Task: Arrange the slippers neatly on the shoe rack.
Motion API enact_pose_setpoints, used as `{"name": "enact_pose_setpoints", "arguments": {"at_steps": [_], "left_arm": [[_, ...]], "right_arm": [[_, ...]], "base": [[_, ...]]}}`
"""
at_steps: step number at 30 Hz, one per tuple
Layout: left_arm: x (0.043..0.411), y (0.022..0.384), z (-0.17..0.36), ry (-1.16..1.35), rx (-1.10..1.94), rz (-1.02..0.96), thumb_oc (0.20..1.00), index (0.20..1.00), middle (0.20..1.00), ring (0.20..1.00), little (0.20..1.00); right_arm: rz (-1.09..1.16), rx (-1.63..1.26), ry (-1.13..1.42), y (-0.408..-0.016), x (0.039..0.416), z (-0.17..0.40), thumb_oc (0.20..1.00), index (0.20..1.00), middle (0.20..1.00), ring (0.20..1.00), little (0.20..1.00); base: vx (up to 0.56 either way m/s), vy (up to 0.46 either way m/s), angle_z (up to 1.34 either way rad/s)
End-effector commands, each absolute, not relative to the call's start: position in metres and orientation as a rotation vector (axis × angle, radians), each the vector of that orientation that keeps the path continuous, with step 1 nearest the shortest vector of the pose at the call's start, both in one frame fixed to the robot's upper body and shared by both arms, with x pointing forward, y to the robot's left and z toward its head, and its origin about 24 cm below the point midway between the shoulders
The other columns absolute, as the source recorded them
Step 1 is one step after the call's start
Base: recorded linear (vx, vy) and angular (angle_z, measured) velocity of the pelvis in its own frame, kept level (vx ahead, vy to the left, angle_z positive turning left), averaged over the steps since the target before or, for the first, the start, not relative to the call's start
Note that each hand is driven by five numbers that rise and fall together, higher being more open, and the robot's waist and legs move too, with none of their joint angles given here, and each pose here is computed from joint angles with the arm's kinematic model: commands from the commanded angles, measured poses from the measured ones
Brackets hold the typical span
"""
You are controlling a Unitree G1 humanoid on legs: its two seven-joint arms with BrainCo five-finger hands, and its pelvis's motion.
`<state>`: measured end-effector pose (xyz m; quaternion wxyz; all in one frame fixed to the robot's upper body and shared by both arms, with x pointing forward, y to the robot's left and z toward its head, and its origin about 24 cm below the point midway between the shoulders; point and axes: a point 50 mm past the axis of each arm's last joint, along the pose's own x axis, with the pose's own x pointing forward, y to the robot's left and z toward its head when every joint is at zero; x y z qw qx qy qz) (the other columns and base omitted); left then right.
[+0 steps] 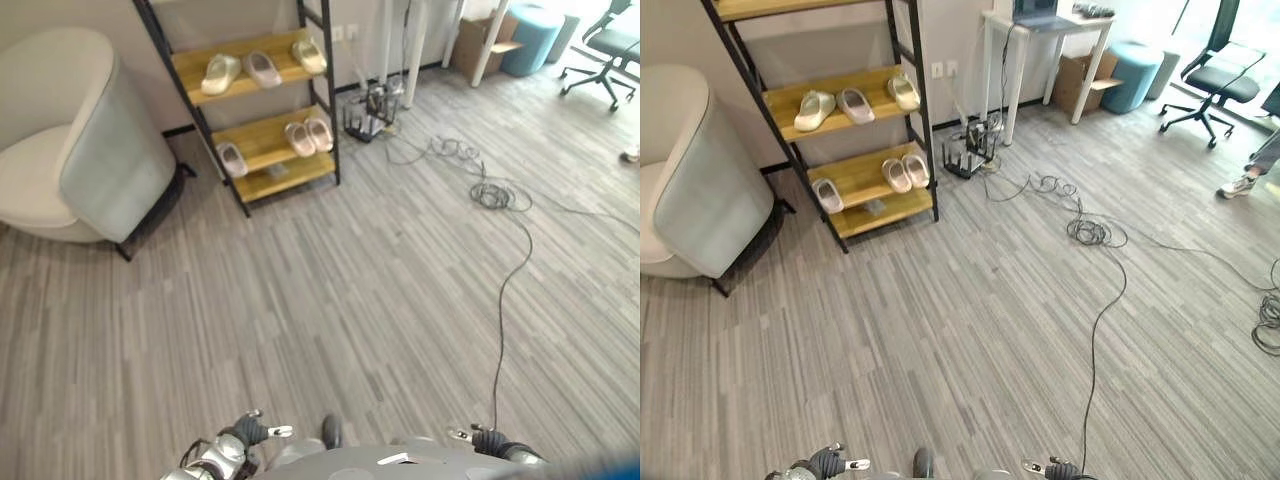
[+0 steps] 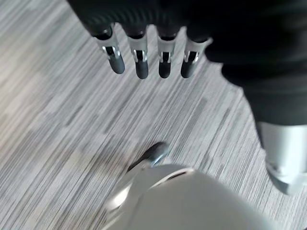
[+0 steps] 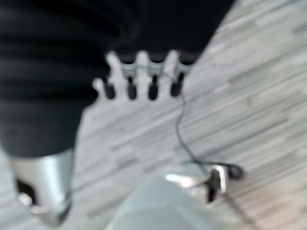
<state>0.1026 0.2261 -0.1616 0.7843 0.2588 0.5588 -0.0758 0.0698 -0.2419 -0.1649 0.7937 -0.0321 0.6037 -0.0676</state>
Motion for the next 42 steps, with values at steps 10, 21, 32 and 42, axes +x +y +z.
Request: {"name": "enact_pose_setpoints", "arguments": {"at_steps": [10, 21, 32, 42], "left_arm": [[0.119, 0.219, -0.159, 1.153, 0.614, -0.207, 1.000, 1.000, 1.000, 1.000, 1.000], [0.125, 0.227, -0.155, 1.139, 0.479, -0.027, 1.000, 1.000, 1.000, 1.000, 1.000], [0.093, 0.251, -0.158, 1.242, 0.419, 0.111, 1.000, 1.000, 1.000, 1.000, 1.000], [0.110, 0.270, -0.148, 1.191, 0.536, 0.081, 1.000, 1.000, 1.000, 1.000, 1.000]], "right_arm": [[-0.192, -0.079, 1.449, -0.253, 0.027, -0.167, 1.000, 1.000, 1.000, 1.000, 1.000], [-0.260, -0.074, 1.331, -0.268, 0.062, -0.159, 1.000, 1.000, 1.000, 1.000, 1.000], [-0.168, -0.088, 1.366, -0.249, 0.054, -0.166, 1.000, 1.000, 1.000, 1.000, 1.000], [-0.039, -0.091, 1.340, -0.221, 0.062, -0.171, 1.000, 1.000, 1.000, 1.000, 1.000]], "base": [[0.55, -0.122, 0.88], [0.32, -0.241, 0.53], [0.47, 0.122, 0.21], [0.34, 0.254, 0.14]]}}
